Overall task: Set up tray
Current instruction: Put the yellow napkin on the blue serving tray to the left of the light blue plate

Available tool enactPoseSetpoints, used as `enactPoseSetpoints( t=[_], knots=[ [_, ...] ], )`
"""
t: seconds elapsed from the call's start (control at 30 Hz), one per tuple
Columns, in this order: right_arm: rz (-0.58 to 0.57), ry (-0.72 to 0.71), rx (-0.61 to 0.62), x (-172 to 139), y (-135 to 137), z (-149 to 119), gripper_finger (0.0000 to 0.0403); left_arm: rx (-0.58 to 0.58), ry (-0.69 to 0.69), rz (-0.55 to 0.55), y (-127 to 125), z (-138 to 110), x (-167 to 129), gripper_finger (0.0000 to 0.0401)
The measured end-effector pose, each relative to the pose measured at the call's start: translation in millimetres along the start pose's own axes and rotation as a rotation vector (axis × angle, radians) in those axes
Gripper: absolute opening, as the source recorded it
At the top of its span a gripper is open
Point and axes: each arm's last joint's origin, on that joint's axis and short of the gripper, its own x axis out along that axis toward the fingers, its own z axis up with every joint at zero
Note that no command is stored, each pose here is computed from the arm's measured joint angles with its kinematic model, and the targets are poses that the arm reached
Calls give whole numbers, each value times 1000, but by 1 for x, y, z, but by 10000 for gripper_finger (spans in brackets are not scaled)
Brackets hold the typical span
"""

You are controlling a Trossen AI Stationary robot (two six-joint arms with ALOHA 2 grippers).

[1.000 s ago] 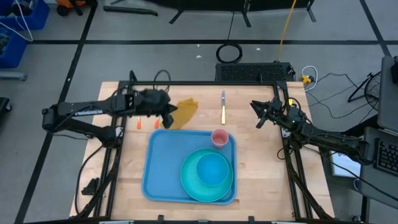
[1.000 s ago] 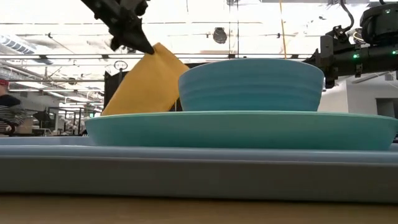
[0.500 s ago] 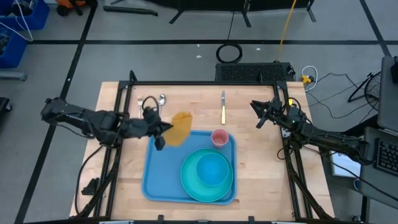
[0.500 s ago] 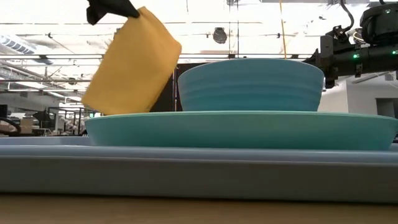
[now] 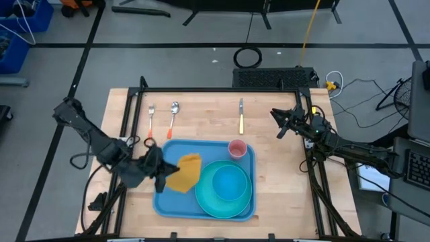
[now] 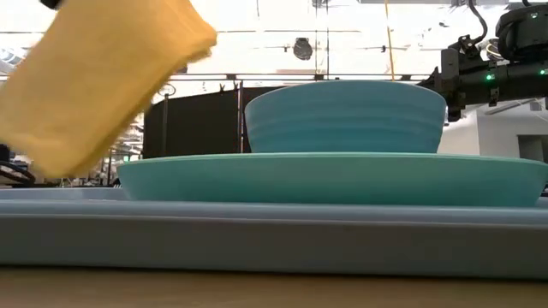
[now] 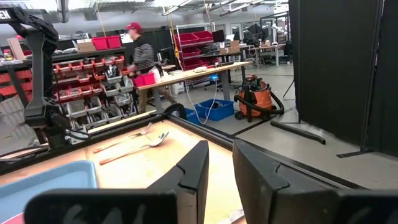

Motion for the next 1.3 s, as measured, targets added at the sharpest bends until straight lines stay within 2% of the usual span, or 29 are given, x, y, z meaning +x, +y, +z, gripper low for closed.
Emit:
enactPoseSetpoints(
  t=[0.17, 0.4, 0.53, 0.63, 0.8, 0.97, 1.07, 1.23, 1.3],
  knots=[
    [-1, 0, -4, 0, 0, 0, 64, -198, -39, -12, -13, -29, -9, 0],
    [7, -31, 24, 0, 1, 3, 64, -246, -74, 12, -12, -33, -7, 0],
    [12, -60, 32, 0, 1, 6, 64, -313, -151, 86, 2, -43, -1, 0],
    [15, -79, 34, 0, 1, 8, 64, -413, -129, 108, 18, -61, 9, 0],
    [17, -90, 40, 0, 1, 9, 64, -568, -103, 5, 27, -83, 17, 0],
    [17, -89, 54, 0, 1, 9, 64, -541, -117, -22, 29, -91, 15, 0],
    [17, -89, 54, 0, 1, 9, 64, -528, -98, 12, 39, -98, 19, 0],
    [19, -88, 57, 0, 1, 9, 64, -591, -93, 71, 60, -119, 31, 0],
    [21, -89, 57, 0, 1, 9, 64, -581, -103, 83, 65, -122, 33, 0]
  ],
)
